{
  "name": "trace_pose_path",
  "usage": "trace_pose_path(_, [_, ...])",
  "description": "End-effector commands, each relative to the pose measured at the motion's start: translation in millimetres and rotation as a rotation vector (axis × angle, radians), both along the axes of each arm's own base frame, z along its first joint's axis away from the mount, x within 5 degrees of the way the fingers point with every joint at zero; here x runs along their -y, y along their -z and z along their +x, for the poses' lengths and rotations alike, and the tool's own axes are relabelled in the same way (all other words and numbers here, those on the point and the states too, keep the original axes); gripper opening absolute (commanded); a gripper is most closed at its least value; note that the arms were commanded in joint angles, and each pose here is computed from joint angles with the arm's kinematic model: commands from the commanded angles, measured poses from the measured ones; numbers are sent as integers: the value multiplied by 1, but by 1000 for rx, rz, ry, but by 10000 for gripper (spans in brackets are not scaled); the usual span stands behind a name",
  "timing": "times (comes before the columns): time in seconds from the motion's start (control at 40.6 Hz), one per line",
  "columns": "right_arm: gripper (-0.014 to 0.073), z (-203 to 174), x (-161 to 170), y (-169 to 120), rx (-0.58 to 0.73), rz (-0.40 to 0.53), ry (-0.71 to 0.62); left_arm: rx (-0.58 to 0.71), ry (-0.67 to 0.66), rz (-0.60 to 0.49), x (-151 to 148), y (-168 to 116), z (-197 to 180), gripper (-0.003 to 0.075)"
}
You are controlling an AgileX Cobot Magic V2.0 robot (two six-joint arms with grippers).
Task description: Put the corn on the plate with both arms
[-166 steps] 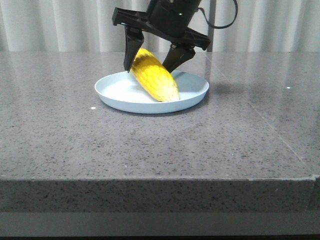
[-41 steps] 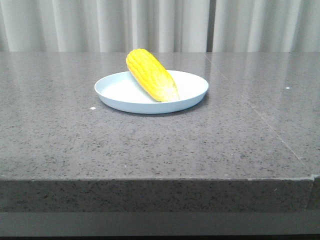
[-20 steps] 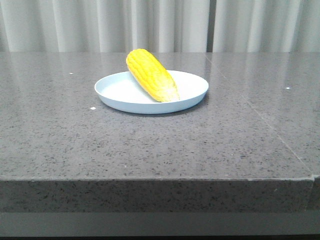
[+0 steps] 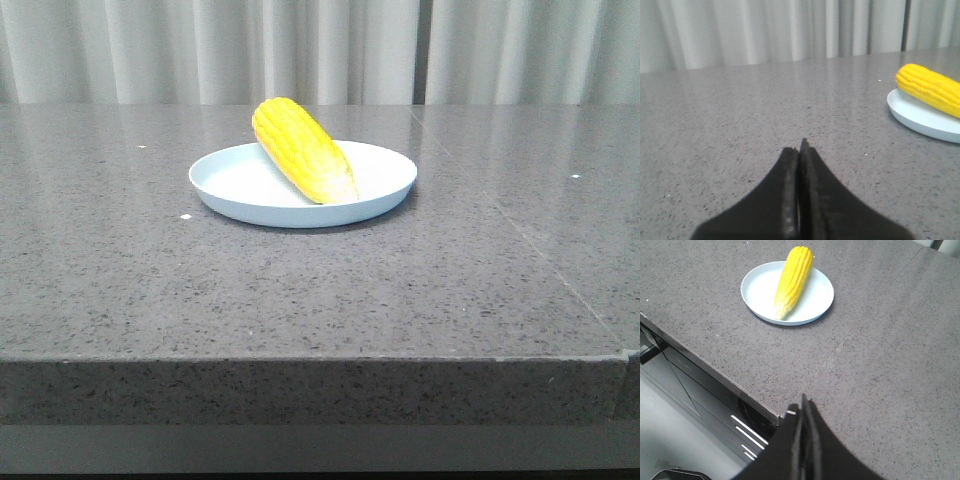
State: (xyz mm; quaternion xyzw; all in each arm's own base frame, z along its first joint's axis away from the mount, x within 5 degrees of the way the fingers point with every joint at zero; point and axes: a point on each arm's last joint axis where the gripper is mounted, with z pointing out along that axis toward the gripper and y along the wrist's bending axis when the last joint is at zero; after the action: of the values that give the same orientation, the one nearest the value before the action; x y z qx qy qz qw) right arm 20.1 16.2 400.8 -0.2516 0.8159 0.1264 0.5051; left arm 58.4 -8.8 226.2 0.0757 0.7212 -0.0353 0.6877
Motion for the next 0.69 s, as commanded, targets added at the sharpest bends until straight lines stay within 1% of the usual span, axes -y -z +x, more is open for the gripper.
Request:
trace_pose_path(0.0, [-67, 3, -1, -10, 66, 34, 3, 142, -32, -55, -2, -2, -1, -20])
trace_pose_path(0.172, [-67, 3, -1, -10, 66, 34, 3, 183, -78, -56, -4, 17, -2, -20])
trace_pose_path(0.37, [-67, 3, -1, -10, 66, 34, 3, 172, -113, -54, -6, 18, -3, -20])
trace_pose_path(0.665, [-67, 3, -1, -10, 66, 34, 3, 169, -113, -53, -6, 18, -3, -20])
